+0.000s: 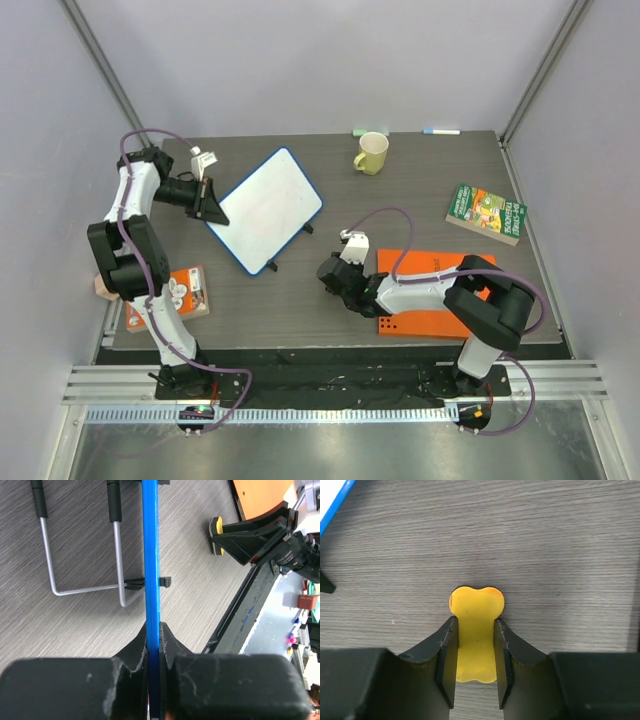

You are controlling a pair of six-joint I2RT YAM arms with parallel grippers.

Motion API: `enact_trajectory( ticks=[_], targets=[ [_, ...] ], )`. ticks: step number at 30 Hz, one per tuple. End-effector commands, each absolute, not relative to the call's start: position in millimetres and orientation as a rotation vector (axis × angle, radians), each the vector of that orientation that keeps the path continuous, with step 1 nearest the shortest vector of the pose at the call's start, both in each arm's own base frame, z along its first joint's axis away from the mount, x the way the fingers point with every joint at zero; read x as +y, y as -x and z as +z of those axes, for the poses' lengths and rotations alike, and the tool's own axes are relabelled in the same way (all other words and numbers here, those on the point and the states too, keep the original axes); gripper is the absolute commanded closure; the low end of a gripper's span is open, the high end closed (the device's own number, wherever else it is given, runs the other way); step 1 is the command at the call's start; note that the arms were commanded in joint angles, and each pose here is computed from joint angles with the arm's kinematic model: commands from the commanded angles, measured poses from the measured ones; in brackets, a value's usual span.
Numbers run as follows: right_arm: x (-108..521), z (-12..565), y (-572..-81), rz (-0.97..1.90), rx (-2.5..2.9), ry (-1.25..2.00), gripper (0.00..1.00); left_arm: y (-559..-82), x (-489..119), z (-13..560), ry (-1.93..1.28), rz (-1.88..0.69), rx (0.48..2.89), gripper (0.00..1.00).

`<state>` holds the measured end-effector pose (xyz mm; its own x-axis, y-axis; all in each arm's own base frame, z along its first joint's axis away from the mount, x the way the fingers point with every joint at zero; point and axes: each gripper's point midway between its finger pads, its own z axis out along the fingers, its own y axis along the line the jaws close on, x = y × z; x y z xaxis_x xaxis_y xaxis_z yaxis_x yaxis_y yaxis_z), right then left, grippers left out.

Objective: Erase the whiteboard

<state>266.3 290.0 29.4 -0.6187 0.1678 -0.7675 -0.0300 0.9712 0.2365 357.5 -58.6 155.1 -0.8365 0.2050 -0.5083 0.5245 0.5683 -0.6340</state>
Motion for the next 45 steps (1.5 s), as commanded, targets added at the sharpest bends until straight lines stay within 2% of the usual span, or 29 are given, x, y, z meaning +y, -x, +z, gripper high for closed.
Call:
enact_trajectory(
  ticks=[1, 9, 12, 13, 14, 16, 17, 19, 20, 21, 23, 28, 35, 36, 37, 38, 40, 45],
  targets=[
    [307, 32, -267, 0.344, 2.240, -0.128, 0.99, -315, -59, 171, -0.575, -1.265, 2.512, 1.00],
    [313, 22, -267, 0.349, 2.267, -0.118, 0.99, -308, -54, 179, -0.569, -1.357, 2.498, 1.00],
    [314, 19, -267, 0.343, 2.277, -0.109, 0.93, -306, -55, 176, -0.562, -1.367, 2.506, 1.00],
    [315, 18, -266, 0.348, 2.282, -0.102, 0.91, -306, -54, 175, -0.555, -1.367, 2.514, 0.97],
    [316, 19, -266, 0.350, 2.284, -0.095, 0.89, -305, -53, 174, -0.555, -1.360, 2.527, 0.87],
    [316, 18, -264, 0.356, 2.290, -0.093, 0.79, -306, -52, 171, -0.557, -1.330, 2.530, 0.79],
    [317, 18, -264, 0.363, 2.290, -0.096, 0.74, -306, -52, 171, -0.542, -1.322, 2.539, 0.68],
    [317, 21, -265, 0.371, 2.280, -0.100, 0.64, -309, -49, 168, -0.543, -1.279, 2.540, 0.57],
    [317, 22, -265, 0.371, 2.276, -0.100, 0.62, -311, -49, 168, -0.534, -1.268, 2.540, 0.49],
    [317, 23, -265, 0.371, 2.275, -0.099, 0.56, -312, -47, 167, -0.533, -1.256, 2.545, 0.48],
    [316, 25, -266, 0.367, 2.267, -0.101, 0.54, -315, -46, 166, -0.530, -1.242, 2.551, 0.45],
    [310, 31, -266, 0.353, 2.249, -0.106, 0.37, -320, -36, 160, -0.502, -1.162, 2.586, 0.35],
    [296, 51, -270, 0.324, 2.192, -0.130, 0.17, -358, 20, 171, -0.294, -0.801, 2.534, 0.19],
    [292, 62, -273, 0.319, 2.161, -0.144, 0.15, -361, 29, 181, -0.257, -0.731, 2.505, 0.00],
    [287, 64, -273, 0.304, 2.152, -0.148, 0.12, -365, 45, 187, -0.077, -0.658, 2.514, 0.00],
    [282, 69, -273, 0.290, 2.136, -0.146, 0.06, -380, 68, 191, -0.050, -0.490, 2.470, 0.00],
    [265, 88, -277, 0.252, 2.072, -0.187, 0.00, -383, 81, 216, 0.009, -0.362, 2.377, 0.00],
    [223, 120, -279, 0.161, 1.972, -0.222, 0.00, -362, 88, 250, 0.092, -0.179, 2.242, 0.00]
  ],
)
